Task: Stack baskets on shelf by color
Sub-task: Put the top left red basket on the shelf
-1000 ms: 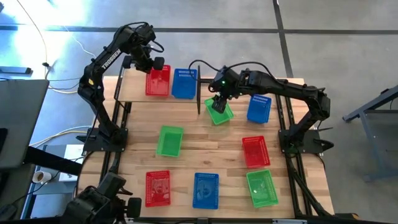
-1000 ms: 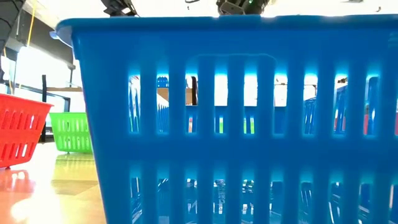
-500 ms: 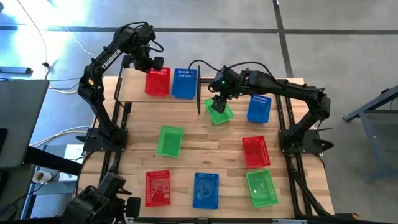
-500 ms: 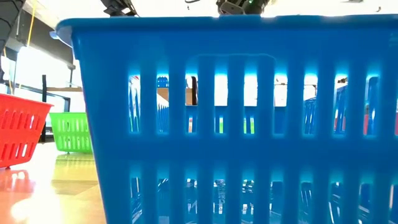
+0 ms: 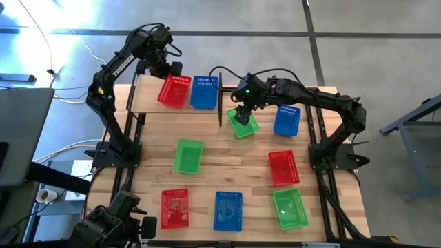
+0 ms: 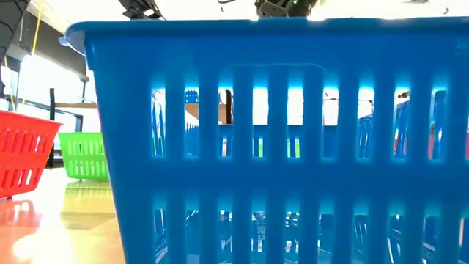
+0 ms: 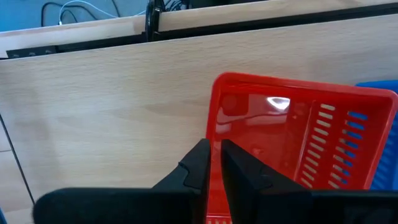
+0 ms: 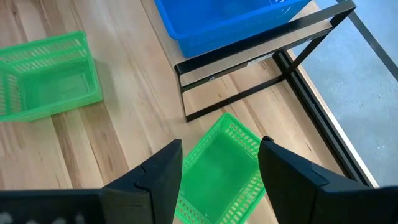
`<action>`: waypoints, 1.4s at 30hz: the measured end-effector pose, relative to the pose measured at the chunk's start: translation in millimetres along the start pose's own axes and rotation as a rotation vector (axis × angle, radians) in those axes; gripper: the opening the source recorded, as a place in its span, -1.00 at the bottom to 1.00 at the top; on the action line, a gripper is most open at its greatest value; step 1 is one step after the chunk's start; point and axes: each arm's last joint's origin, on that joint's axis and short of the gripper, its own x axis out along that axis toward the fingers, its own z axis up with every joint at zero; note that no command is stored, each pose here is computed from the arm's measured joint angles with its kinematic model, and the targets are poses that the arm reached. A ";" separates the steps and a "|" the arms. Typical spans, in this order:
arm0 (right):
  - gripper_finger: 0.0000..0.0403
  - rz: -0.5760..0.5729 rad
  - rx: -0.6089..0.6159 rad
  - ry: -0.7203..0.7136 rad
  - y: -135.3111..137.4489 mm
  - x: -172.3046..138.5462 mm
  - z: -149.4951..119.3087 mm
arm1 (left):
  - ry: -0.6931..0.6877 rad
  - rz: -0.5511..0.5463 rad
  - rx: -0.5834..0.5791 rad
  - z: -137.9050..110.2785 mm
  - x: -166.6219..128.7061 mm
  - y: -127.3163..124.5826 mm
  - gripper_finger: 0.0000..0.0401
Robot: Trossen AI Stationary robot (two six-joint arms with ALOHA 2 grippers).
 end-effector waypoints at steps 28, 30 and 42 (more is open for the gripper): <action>-0.03 0.000 -0.004 0.009 0.0 0.1 -0.8 | -0.016 0.223 0.064 -10.7 7.7 -17.4 -0.88; -0.03 -0.001 -0.005 0.016 -0.1 0.1 -1.5 | -0.008 0.231 0.069 -9.7 11.2 -19.4 -0.88; -0.03 -0.003 -0.018 0.054 -0.4 0.0 -5.2 | 0.017 0.220 0.077 -9.7 17.9 -26.3 -0.88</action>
